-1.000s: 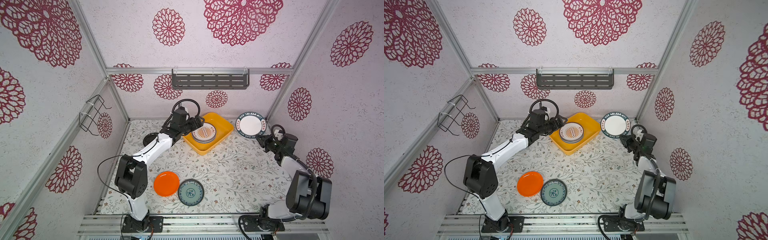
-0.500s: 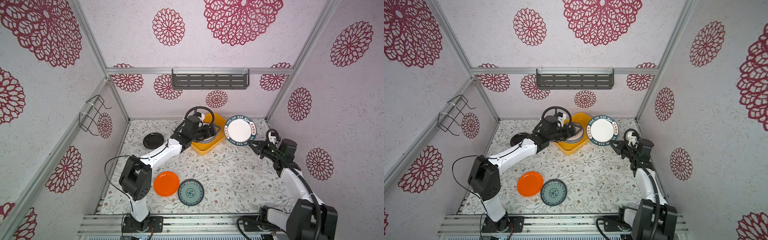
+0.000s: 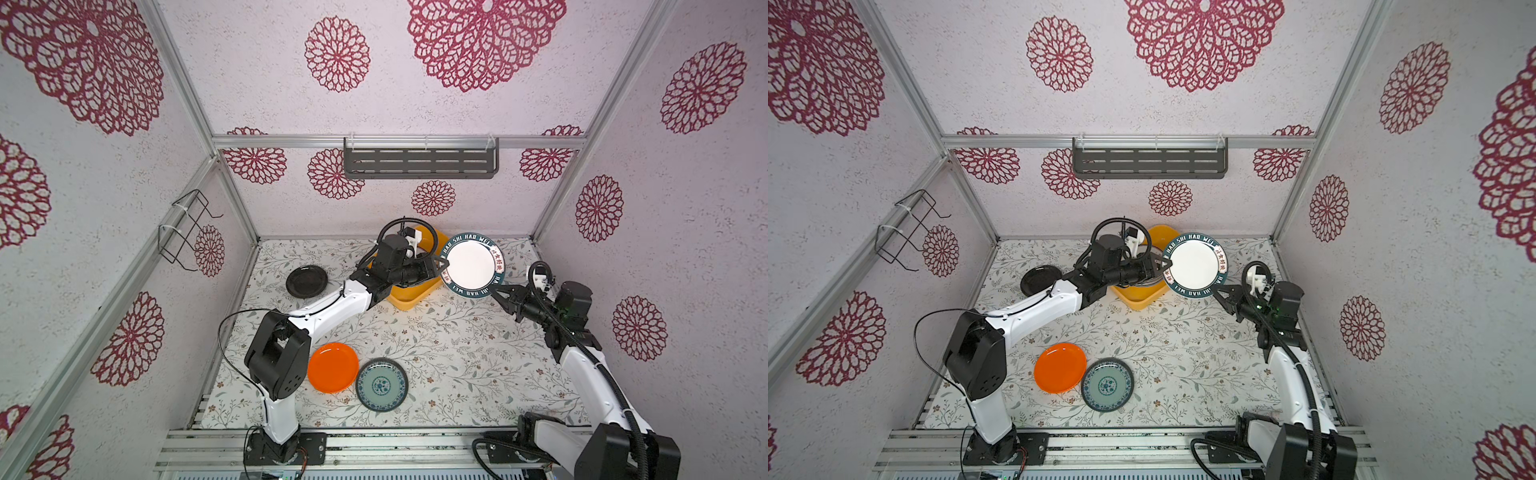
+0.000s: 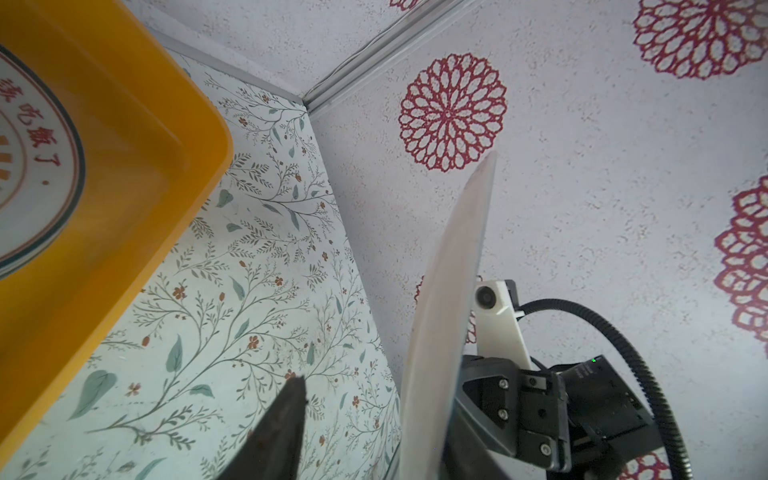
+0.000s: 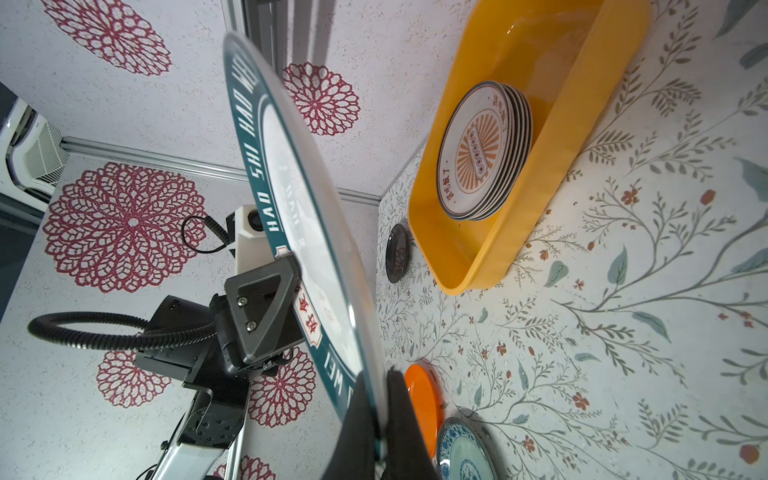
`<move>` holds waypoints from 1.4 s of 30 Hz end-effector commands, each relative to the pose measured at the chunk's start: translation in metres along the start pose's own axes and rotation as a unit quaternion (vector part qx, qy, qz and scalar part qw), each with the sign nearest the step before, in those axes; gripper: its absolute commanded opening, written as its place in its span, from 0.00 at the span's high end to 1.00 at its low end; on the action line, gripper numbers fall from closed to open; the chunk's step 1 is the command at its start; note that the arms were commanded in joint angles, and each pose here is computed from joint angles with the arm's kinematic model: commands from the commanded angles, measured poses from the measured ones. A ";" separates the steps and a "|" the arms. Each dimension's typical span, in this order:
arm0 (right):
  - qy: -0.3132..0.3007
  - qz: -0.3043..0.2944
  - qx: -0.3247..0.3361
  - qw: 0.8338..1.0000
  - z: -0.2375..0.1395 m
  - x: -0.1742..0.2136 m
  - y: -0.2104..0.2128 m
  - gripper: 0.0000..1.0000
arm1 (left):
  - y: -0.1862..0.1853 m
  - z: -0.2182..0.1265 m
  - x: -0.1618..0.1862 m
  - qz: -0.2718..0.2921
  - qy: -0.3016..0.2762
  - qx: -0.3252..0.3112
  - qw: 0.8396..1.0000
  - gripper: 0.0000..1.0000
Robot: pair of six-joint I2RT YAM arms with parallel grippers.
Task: Place the plates into the plastic bin on the countertop
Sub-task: 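Hold the plate upright toward left gripper while left gripper moves to its rim, then close left gripper on the plate rim while right gripper opens and withdraws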
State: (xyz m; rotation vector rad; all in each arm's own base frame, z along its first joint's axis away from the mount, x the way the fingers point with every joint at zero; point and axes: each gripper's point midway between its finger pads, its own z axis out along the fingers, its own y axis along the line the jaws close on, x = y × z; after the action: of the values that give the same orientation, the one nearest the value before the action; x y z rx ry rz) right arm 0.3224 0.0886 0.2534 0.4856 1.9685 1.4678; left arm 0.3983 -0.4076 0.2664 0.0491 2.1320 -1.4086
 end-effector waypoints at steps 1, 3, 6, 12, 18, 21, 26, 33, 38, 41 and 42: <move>-0.003 -0.041 -0.033 0.999 -0.005 -0.002 0.028 1.00 | -0.005 0.002 -0.002 0.007 -0.007 0.014 1.000 0.71; -0.005 -0.039 -0.031 0.999 -0.004 -0.003 0.027 1.00 | -0.007 0.001 0.000 0.008 -0.008 0.017 1.000 0.82; -0.004 -0.036 -0.028 0.999 -0.003 -0.001 0.024 1.00 | -0.011 0.000 -0.001 0.005 -0.015 0.026 1.000 0.96; 0.003 -0.031 -0.020 0.999 0.001 0.005 0.019 0.86 | -0.014 0.000 0.000 0.004 -0.029 0.030 0.999 1.00; 0.006 -0.060 -0.010 0.998 0.000 0.007 0.023 0.26 | -0.016 -0.001 -0.003 0.005 -0.040 0.030 0.999 1.00; 0.000 -0.072 0.008 0.997 -0.003 0.006 0.022 0.15 | -0.016 -0.003 -0.004 0.006 -0.045 0.027 0.999 1.00; -0.009 -0.075 0.016 0.997 -0.005 0.004 0.023 0.06 | -0.011 -0.006 -0.005 0.004 -0.050 0.018 0.999 1.00; -0.042 -0.079 0.051 0.995 -0.008 -0.009 0.018 0.02 | 0.007 -0.014 -0.015 -0.006 -0.059 -0.006 0.998 1.00; -0.062 -0.077 0.064 0.993 -0.006 -0.023 0.018 0.01 | 0.031 -0.023 -0.029 -0.029 -0.072 -0.029 0.997 1.00; -0.075 -0.082 0.068 0.991 -0.005 -0.033 0.021 0.01 | 0.050 -0.030 -0.042 -0.047 -0.083 -0.047 0.994 1.00; -0.078 -0.082 0.069 0.991 -0.004 -0.037 0.021 0.01 | 0.058 -0.033 -0.046 -0.054 -0.088 -0.056 0.993 1.00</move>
State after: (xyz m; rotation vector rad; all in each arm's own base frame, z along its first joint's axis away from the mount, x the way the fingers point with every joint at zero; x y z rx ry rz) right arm 0.3343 0.0753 0.2664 0.5023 1.9918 1.2211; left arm 0.4310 -0.3605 0.2245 -0.1776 2.1590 -1.2879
